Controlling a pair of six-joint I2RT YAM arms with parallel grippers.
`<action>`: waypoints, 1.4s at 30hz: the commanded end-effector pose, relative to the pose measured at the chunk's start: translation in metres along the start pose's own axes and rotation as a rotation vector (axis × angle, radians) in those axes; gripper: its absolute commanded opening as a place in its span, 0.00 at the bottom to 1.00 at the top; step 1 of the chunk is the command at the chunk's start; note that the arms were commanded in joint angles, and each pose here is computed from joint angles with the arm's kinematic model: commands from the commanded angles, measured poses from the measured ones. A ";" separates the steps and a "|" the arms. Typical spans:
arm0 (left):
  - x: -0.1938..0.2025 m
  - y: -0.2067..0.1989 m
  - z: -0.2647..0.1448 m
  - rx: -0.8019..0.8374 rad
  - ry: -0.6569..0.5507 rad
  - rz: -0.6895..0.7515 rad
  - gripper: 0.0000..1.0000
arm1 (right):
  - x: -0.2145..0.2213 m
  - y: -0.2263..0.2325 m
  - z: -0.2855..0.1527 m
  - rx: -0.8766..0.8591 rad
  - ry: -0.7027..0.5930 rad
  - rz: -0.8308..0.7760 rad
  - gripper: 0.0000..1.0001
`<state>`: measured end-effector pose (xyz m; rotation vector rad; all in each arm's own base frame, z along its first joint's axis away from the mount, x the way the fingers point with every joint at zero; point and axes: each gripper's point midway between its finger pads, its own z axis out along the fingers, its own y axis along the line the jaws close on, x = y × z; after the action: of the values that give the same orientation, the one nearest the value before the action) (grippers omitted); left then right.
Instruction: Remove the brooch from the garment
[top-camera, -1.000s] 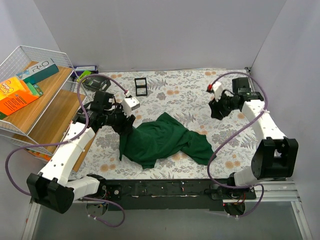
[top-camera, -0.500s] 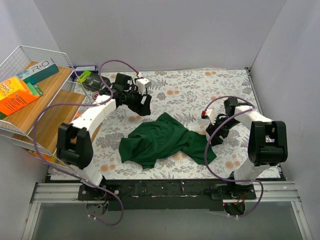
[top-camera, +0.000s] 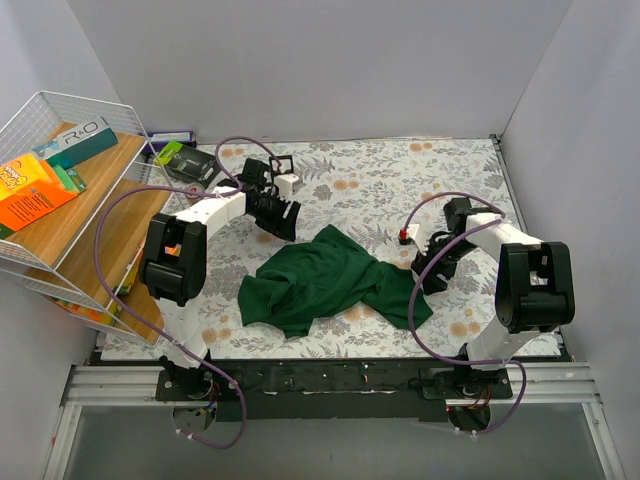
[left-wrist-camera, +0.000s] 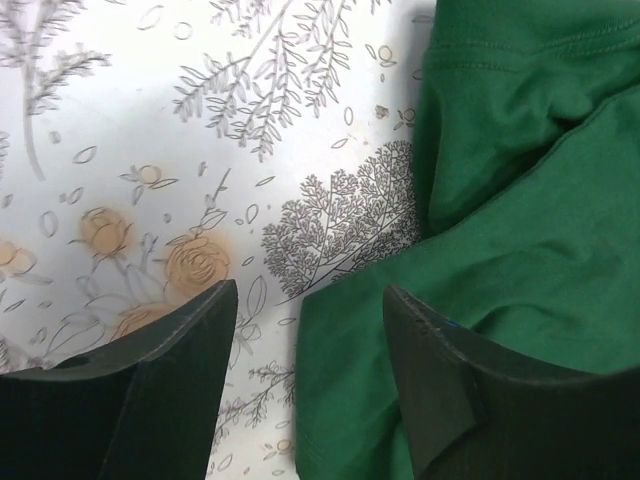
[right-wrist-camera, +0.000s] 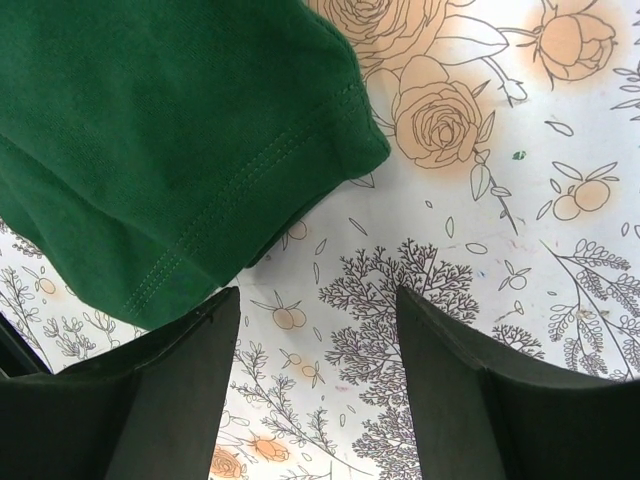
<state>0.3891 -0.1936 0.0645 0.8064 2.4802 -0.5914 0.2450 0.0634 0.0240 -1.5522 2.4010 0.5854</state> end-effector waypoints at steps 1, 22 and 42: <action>0.003 -0.015 0.006 0.117 -0.001 0.074 0.58 | 0.005 0.010 0.012 -0.051 0.035 -0.009 0.70; 0.049 -0.016 0.024 0.176 0.110 0.130 0.39 | 0.008 0.065 -0.002 -0.185 0.013 -0.143 0.69; 0.001 -0.018 -0.007 0.127 -0.048 0.176 0.00 | -0.018 -0.016 -0.021 0.304 0.002 -0.149 0.01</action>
<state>0.3584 -0.1994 0.0247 1.0680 2.4430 -0.7400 0.1980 0.0740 0.0185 -1.7807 2.3039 0.4888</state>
